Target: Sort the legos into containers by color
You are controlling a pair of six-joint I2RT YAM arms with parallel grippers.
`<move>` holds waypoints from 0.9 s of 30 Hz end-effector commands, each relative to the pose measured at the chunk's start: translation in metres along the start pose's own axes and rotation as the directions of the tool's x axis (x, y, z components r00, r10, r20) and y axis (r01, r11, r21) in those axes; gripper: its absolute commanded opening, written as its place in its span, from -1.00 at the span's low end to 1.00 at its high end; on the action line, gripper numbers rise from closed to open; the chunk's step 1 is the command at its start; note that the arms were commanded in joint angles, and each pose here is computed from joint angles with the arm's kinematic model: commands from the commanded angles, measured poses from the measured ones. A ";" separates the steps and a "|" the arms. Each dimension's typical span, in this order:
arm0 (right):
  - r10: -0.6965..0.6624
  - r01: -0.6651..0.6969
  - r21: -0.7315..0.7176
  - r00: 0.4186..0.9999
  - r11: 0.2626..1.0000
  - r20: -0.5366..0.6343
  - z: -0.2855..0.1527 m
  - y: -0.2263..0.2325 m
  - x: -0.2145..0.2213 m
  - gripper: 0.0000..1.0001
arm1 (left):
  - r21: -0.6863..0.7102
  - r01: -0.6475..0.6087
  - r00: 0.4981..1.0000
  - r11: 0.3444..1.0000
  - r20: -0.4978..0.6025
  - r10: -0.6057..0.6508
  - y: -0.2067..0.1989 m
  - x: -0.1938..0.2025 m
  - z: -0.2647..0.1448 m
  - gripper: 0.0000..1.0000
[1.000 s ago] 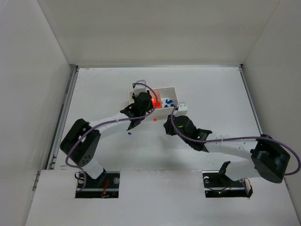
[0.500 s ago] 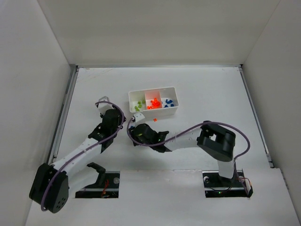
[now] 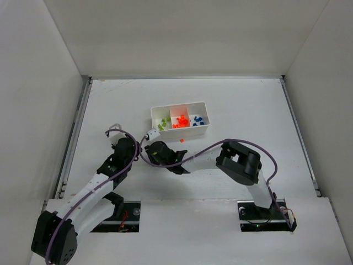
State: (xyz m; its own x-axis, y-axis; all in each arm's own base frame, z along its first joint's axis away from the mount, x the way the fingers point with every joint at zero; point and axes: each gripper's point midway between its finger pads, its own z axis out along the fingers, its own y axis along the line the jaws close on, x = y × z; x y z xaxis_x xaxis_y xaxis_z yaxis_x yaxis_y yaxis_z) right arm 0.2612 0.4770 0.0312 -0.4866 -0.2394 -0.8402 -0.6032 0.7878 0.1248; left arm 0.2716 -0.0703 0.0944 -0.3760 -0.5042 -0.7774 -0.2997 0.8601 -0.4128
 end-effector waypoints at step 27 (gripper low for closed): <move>0.245 -0.346 0.224 0.891 0.911 0.381 -0.133 -0.208 -0.147 -0.65 | 0.257 -0.167 0.974 0.952 -0.109 0.201 -0.132 0.070 -0.002 -0.41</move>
State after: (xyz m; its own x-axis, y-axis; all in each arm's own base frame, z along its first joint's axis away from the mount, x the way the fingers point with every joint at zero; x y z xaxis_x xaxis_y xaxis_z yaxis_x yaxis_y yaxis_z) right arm 0.3555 0.2959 0.1980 -0.3663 0.1769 -0.9135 -0.2953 0.9089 0.2945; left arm 0.2631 -0.1870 0.0635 -0.5907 -0.2944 -0.7513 -0.0518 0.9430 -0.3288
